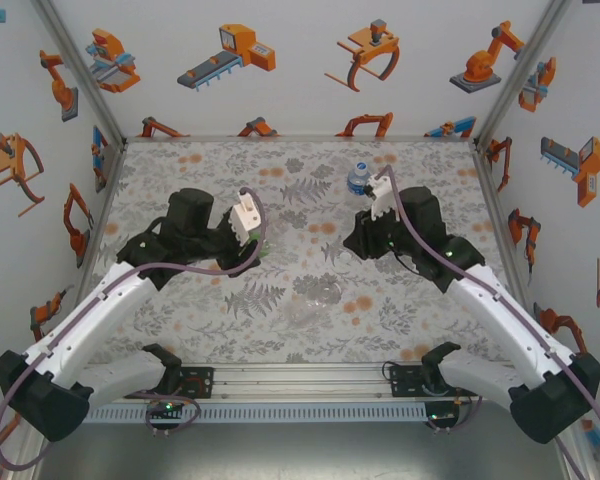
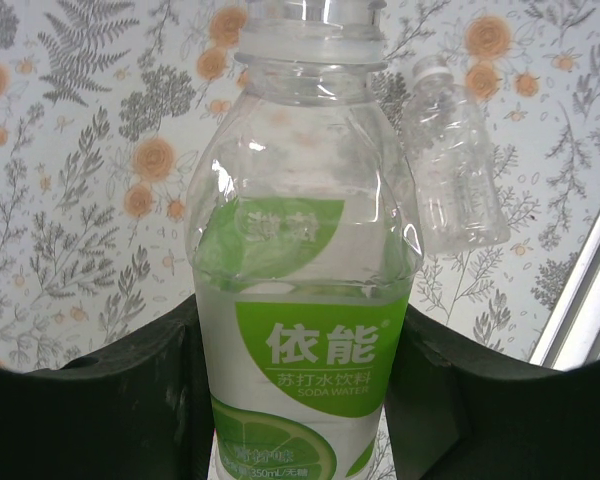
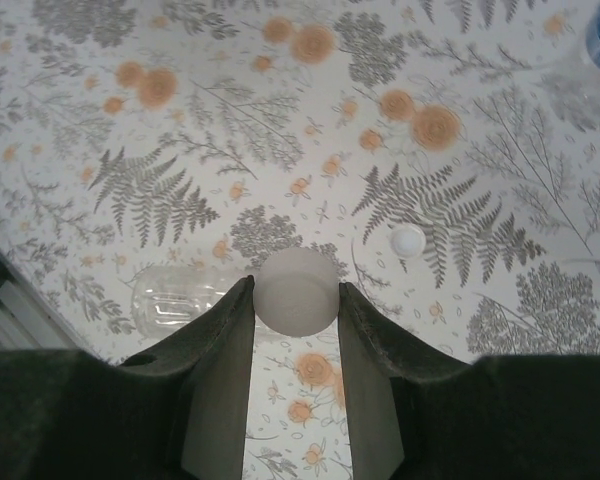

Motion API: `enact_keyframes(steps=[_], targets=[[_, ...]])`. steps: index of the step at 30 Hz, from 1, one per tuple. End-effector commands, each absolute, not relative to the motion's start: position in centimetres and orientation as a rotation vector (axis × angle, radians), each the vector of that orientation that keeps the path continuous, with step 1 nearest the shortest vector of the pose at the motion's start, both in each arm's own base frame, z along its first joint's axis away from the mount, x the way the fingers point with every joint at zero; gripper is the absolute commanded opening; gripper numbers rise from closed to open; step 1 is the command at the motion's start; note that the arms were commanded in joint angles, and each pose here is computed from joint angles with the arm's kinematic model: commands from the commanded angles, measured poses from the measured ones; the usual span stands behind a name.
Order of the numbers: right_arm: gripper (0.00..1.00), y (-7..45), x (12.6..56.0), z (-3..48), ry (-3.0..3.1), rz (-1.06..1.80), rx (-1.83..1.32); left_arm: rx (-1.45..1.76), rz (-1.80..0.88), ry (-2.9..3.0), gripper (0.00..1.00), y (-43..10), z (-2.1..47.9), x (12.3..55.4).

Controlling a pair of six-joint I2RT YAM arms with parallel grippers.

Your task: Screw on the bottle caps

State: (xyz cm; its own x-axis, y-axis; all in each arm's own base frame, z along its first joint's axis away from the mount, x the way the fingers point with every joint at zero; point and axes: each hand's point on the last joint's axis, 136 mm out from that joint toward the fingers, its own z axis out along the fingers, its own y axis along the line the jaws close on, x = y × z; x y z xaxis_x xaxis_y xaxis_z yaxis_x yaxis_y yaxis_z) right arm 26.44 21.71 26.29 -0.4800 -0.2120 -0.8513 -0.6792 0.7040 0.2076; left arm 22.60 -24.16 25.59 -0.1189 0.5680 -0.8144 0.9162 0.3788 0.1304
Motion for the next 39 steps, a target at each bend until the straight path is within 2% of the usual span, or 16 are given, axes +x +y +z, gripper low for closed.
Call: enact_keyframes(steps=[1, 9, 18, 39], targets=[[0.18, 23.2, 24.8, 27.9, 1.900, 0.690, -0.836, 1.410, -0.567, 1.667, 0.00, -25.2, 27.8, 21.3], [0.19, 25.1, 21.2, 30.2, 1.712, 0.736, -1.054, 1.708, -0.591, 1.375, 0.00, -26.0, 25.9, 18.0], [0.18, 27.9, 15.0, 32.6, 1.328, 0.844, -1.358, 1.738, -0.582, 1.357, 0.00, -25.8, 24.6, 17.8], [0.16, 32.5, 14.6, 32.5, 1.208, 0.864, -1.473, 1.754, -0.630, 1.344, 0.00, -25.6, 23.2, 16.6]])
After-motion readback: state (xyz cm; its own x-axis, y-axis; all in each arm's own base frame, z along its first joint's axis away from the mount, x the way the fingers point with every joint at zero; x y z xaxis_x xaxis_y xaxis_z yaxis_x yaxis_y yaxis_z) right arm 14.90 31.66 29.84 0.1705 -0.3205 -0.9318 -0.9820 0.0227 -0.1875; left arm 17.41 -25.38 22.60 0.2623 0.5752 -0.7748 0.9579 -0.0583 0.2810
